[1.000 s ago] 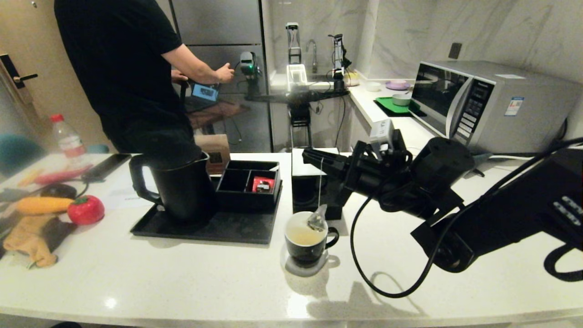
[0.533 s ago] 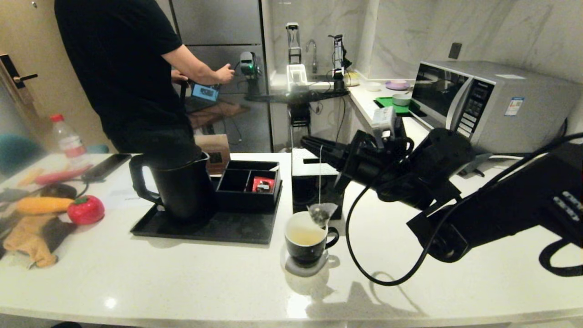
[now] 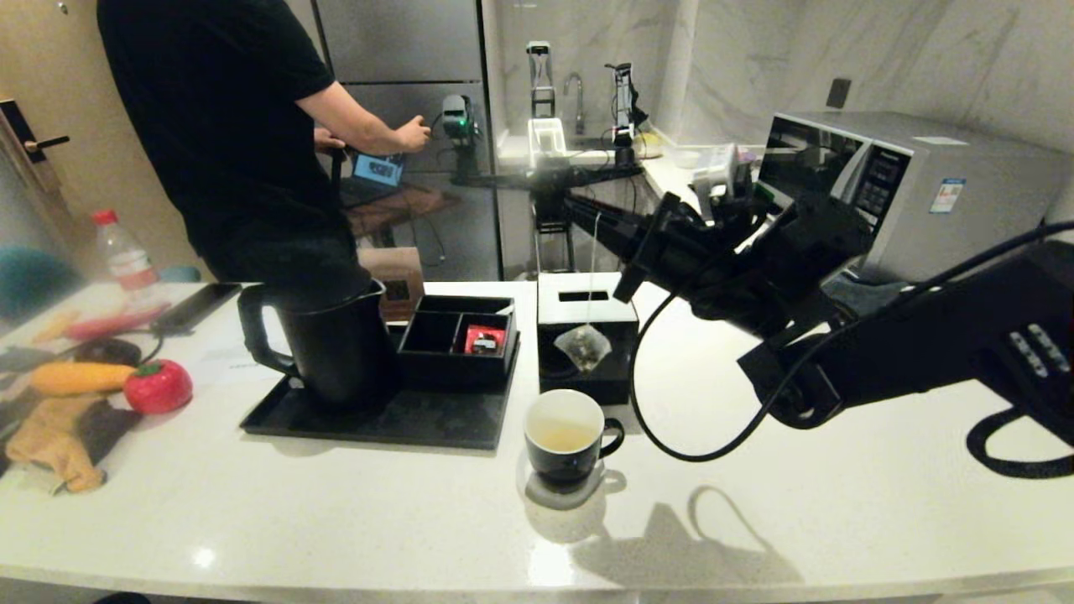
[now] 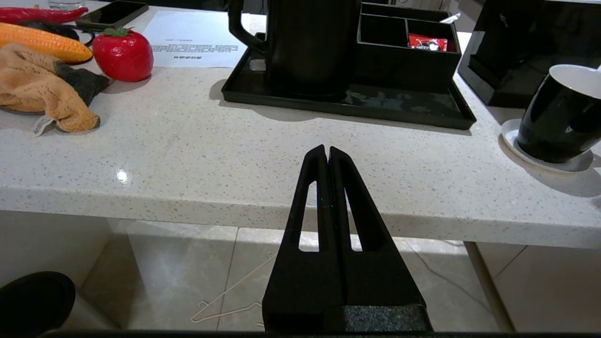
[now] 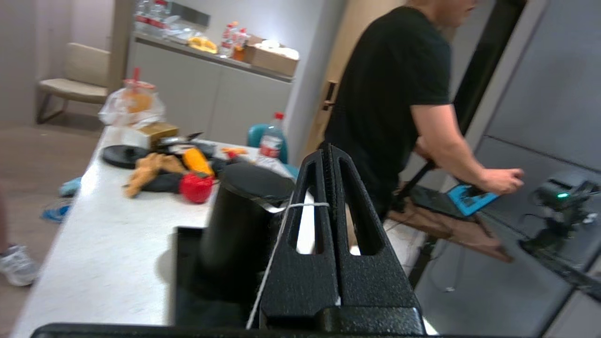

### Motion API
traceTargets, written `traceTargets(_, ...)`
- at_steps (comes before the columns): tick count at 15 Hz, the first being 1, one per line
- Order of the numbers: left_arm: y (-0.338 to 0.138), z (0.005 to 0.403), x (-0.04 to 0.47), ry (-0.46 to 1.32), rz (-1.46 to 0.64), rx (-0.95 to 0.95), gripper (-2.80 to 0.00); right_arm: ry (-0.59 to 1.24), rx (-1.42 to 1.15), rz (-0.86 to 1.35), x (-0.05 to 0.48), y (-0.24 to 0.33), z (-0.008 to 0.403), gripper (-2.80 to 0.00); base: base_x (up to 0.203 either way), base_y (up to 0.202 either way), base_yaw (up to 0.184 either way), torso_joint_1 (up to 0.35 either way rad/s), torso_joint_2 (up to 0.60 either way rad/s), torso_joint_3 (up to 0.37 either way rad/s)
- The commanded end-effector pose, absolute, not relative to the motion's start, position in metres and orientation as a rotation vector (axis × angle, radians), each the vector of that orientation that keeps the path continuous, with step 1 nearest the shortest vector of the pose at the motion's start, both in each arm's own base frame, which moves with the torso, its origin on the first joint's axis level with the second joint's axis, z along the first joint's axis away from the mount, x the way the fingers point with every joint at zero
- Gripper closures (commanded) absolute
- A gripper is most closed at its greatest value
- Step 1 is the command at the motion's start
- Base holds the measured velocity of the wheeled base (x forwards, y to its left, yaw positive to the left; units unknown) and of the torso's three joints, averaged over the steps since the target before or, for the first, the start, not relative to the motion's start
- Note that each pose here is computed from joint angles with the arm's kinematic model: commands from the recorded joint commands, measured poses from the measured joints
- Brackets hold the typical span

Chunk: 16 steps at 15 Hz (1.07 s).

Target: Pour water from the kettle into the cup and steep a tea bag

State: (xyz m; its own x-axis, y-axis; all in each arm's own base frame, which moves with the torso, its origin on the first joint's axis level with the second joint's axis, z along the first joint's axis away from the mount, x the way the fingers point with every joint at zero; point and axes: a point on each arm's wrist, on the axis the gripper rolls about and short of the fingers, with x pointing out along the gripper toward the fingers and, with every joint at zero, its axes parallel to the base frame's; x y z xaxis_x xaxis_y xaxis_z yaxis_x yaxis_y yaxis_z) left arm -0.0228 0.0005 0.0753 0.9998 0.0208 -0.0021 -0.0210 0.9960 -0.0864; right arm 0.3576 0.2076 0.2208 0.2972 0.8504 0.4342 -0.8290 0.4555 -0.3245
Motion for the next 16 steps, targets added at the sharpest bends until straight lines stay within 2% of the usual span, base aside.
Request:
traceTargets(1,0.001,0.075,-0.023,0.001,0.022,-0.087,0.00,-0.635,-0.052,1.095,0.373,0.204,0.229,0.00,0.000,0.000,0.000,0.000,0.00,0.000)
traceTargets(8,0.001,0.075,-0.023,0.001,0.022,-0.087,0.00,-0.666,-0.050,1.050,0.419,0.204,0.245,0.00,0.000,0.000,0.000,0.000,0.00,0.000)
traceTargets(16,0.001,0.075,-0.023,0.001,0.022,-0.087,0.00,-0.619,-0.041,1.000,0.463,0.189,0.230,0.00,0.000,0.000,0.000,0.000,0.00,0.000)
